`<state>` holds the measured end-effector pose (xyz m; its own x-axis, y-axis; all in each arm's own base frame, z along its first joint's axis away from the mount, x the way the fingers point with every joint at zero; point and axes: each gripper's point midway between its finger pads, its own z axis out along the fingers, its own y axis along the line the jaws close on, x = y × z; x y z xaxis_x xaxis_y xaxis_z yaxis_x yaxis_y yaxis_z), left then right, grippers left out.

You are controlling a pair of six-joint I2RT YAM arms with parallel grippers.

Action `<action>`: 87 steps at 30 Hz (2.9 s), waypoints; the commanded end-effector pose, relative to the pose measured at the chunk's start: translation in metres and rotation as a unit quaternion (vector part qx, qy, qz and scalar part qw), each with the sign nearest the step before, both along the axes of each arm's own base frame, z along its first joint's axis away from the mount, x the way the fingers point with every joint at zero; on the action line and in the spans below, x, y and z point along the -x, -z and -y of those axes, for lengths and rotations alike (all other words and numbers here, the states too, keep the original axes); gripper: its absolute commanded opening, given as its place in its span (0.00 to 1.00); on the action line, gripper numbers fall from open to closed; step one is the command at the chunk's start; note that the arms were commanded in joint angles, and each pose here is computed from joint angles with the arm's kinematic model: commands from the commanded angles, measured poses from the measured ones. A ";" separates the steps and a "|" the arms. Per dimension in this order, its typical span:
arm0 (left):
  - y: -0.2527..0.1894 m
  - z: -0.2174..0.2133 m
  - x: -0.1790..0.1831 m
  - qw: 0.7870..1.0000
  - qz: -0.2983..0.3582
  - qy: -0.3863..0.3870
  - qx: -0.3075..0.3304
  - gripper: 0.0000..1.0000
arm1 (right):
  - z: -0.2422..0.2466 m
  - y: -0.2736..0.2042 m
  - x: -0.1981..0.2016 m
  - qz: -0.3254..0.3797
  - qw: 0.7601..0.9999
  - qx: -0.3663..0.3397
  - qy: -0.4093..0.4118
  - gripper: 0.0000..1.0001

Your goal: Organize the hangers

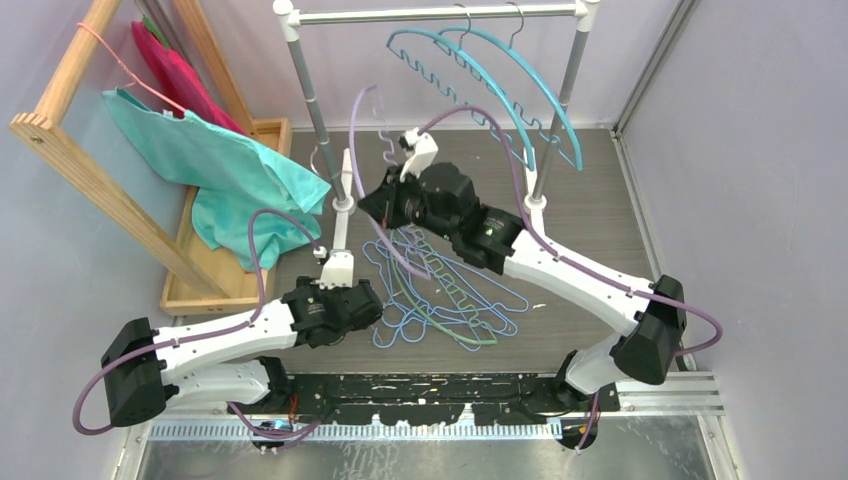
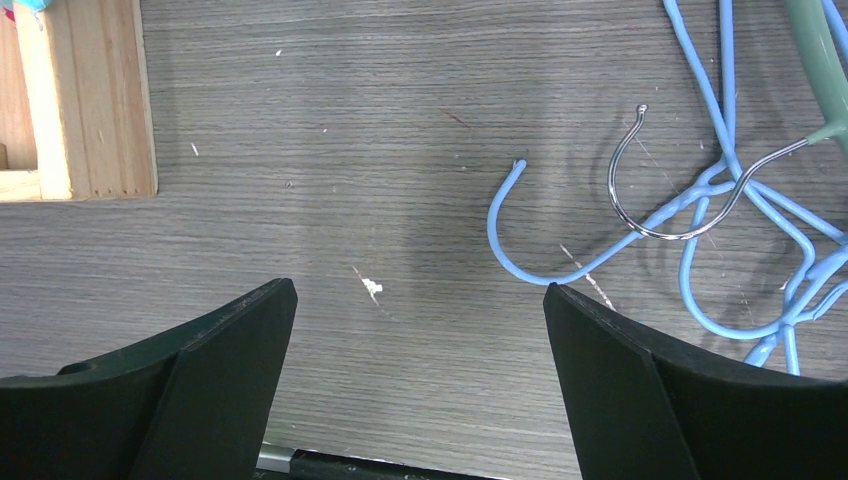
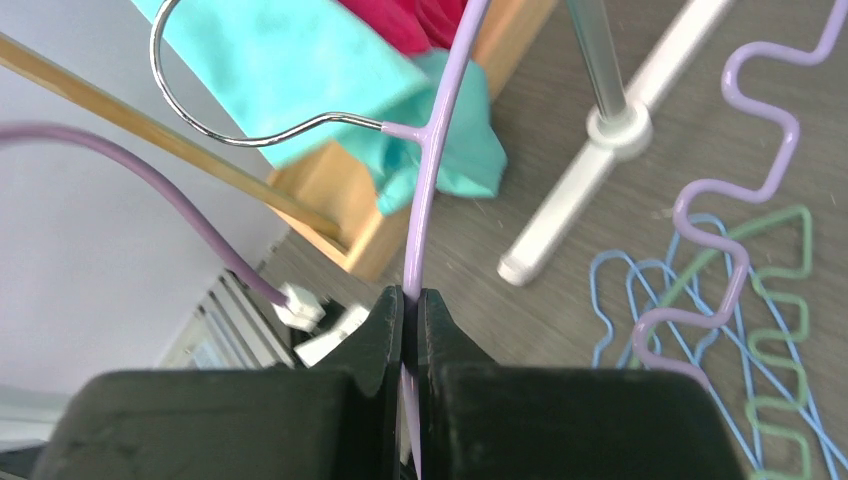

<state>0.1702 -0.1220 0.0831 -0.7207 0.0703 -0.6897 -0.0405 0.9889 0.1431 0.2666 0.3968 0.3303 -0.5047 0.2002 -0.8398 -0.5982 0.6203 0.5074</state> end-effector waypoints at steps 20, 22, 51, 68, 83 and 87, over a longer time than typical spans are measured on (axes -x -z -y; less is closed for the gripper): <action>-0.026 -0.008 -0.009 0.999 0.041 -0.010 -0.003 0.98 | -0.034 -0.205 -0.058 0.096 0.956 -0.268 -0.066 0.01; -0.026 -0.009 -0.009 0.999 0.042 -0.010 -0.003 0.98 | -0.033 -0.212 -0.065 0.097 0.951 -0.288 -0.059 0.01; -0.032 -0.006 -0.005 0.999 0.035 0.004 0.011 0.98 | -0.033 -0.198 -0.158 0.049 0.920 -0.375 0.106 0.03; -0.030 -0.006 -0.004 0.999 0.036 0.006 0.019 0.98 | -0.014 -0.152 -0.107 0.072 0.957 -0.265 0.091 0.60; -0.021 -0.007 -0.002 1.000 0.026 -0.003 0.017 0.98 | 0.097 0.039 0.011 0.080 0.984 0.062 0.143 0.78; -0.020 -0.007 -0.002 1.000 0.023 -0.004 0.016 0.98 | 0.107 0.114 0.044 0.046 0.977 0.173 0.114 0.72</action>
<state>0.1677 -0.1137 0.1003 -0.7039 0.0703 -0.7068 -0.0296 0.9913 0.1281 0.2459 0.3077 0.2842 -0.3372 0.2186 -0.9157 -0.4778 0.7984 0.3665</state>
